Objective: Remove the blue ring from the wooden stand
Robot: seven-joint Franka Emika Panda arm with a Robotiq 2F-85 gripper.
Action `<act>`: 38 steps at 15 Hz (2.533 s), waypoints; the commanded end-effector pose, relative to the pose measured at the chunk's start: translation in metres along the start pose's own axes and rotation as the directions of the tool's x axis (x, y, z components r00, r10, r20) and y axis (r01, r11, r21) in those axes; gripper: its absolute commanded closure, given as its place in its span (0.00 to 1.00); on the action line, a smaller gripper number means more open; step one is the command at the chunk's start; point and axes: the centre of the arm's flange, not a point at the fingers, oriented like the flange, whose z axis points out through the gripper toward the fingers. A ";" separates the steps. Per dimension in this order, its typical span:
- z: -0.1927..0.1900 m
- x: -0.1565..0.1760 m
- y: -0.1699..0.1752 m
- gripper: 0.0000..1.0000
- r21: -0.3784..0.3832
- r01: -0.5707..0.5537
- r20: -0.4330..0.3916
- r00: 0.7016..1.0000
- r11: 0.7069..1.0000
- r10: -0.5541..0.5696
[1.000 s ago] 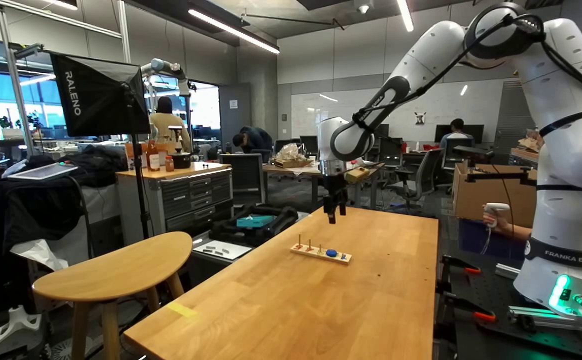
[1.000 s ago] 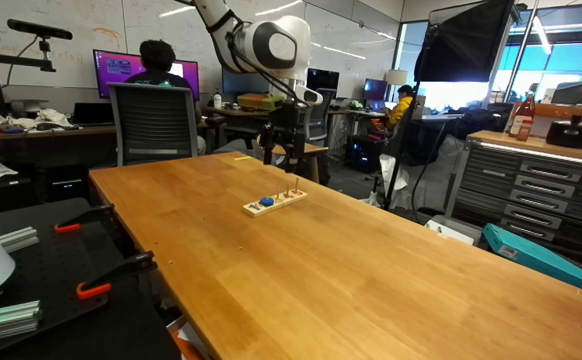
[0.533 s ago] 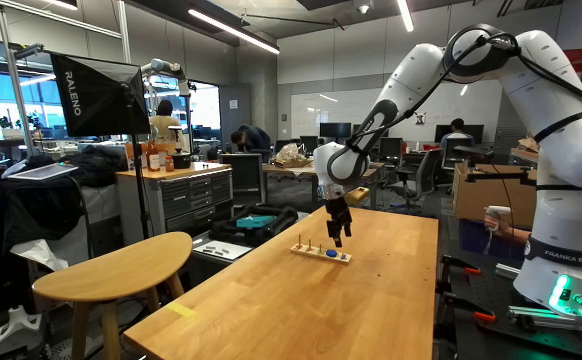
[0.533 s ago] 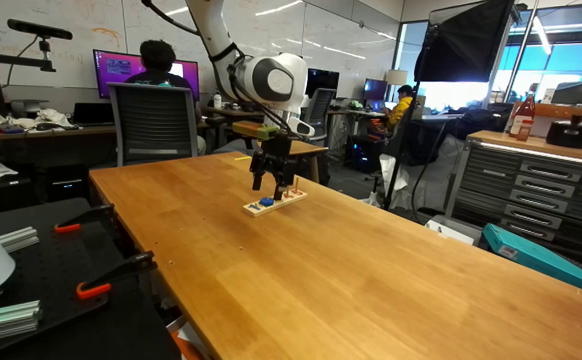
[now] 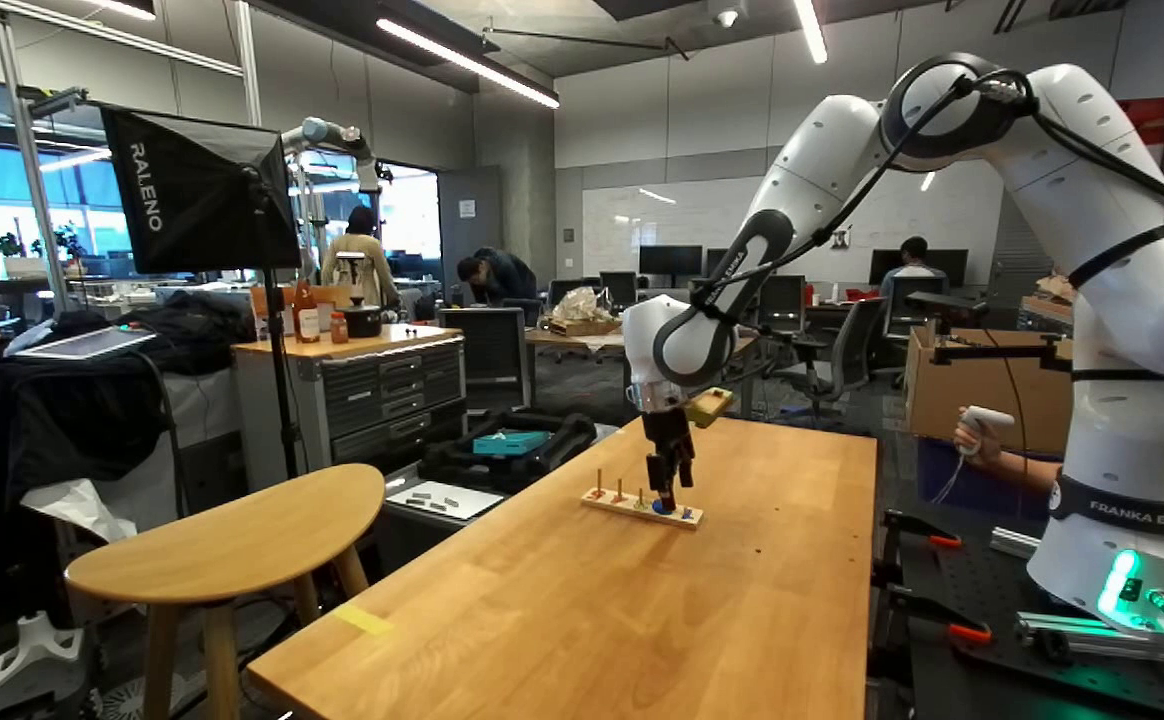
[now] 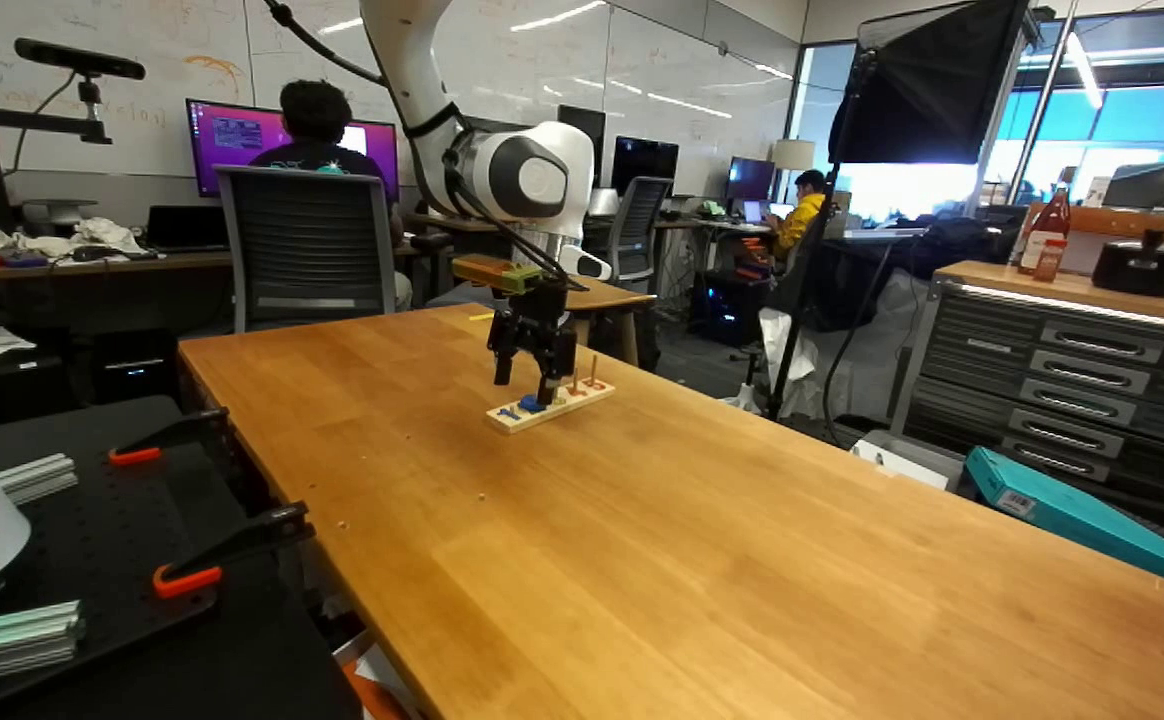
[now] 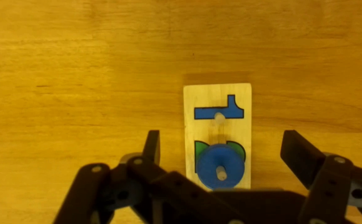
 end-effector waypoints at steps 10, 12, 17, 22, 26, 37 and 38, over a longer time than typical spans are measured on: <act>0.014 0.019 -0.011 0.58 -0.004 0.014 -0.102 0.995 1.000 -0.014; 0.011 0.020 -0.009 0.72 -0.003 0.012 -0.103 0.995 1.000 -0.012; 0.005 0.021 -0.008 0.81 -0.008 0.006 -0.103 0.995 1.000 -0.007; -0.012 0.020 -0.012 0.81 0.006 0.003 -0.100 0.995 1.000 -0.002; -0.042 0.014 -0.028 0.81 0.022 0.014 -0.107 0.994 1.000 -0.012; -0.015 -0.005 -0.074 0.81 0.010 0.087 -0.033 0.996 0.996 -0.087; -0.009 -0.007 -0.077 0.72 0.011 0.093 -0.023 0.995 0.996 -0.092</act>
